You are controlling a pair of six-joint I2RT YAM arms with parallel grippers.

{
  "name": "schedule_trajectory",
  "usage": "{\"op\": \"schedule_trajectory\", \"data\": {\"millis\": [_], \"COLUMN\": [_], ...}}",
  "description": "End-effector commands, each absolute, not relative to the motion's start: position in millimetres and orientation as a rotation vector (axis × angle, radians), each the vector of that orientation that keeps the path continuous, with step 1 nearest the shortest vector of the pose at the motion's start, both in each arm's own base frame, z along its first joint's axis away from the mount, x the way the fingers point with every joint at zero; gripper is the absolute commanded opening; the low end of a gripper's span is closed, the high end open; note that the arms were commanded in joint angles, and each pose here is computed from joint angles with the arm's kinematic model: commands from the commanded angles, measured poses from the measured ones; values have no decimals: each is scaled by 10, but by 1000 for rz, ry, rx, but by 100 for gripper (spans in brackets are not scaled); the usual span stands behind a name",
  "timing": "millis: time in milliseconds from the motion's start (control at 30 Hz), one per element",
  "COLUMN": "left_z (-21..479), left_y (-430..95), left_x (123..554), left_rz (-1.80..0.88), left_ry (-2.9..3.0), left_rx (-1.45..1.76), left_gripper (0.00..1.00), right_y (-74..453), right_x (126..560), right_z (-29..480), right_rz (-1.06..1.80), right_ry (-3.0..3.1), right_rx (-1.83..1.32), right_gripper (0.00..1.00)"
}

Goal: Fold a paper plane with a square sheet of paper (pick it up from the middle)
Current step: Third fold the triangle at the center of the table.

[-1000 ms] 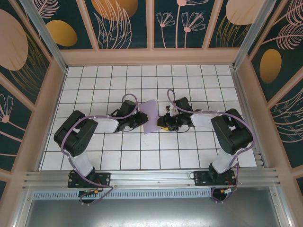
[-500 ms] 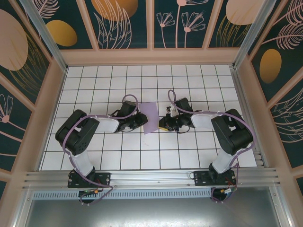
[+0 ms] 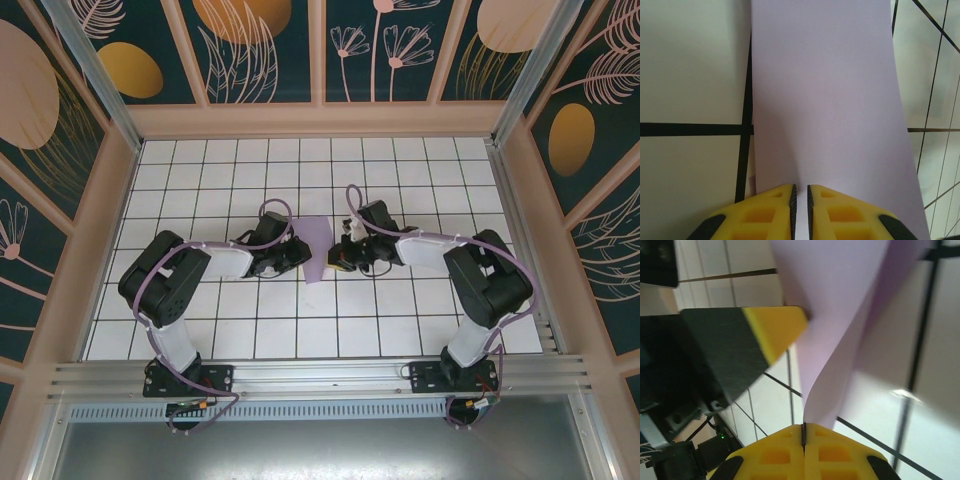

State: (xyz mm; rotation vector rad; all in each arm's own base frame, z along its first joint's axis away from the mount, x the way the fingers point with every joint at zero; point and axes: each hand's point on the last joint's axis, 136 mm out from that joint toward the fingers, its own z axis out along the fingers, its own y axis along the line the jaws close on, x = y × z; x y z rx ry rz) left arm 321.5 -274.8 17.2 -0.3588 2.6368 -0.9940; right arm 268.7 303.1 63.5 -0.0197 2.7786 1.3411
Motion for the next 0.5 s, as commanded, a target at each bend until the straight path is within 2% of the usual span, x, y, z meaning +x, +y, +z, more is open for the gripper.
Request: {"op": "schedule_trajectory", "data": {"millis": [0,200,467], "left_z": [294,658,461], "left_y": [-2766,-2740,-2645], "left_x": [3285,3501,3662], "left_rz": [-966,-898,-703], "left_ry": [2613,2518,2590], "left_rx": [-321,-274,-301], "left_gripper": [20,22,17], "right_y": [3164,3239,3289], "right_x": [2775,2848,2902], "right_z": [654,617,614], "right_rz": [1366,1358,1380], "right_ry": [2767,2765,2744], "right_rx": [1,11,15], "right_gripper": [5,5,5]}}
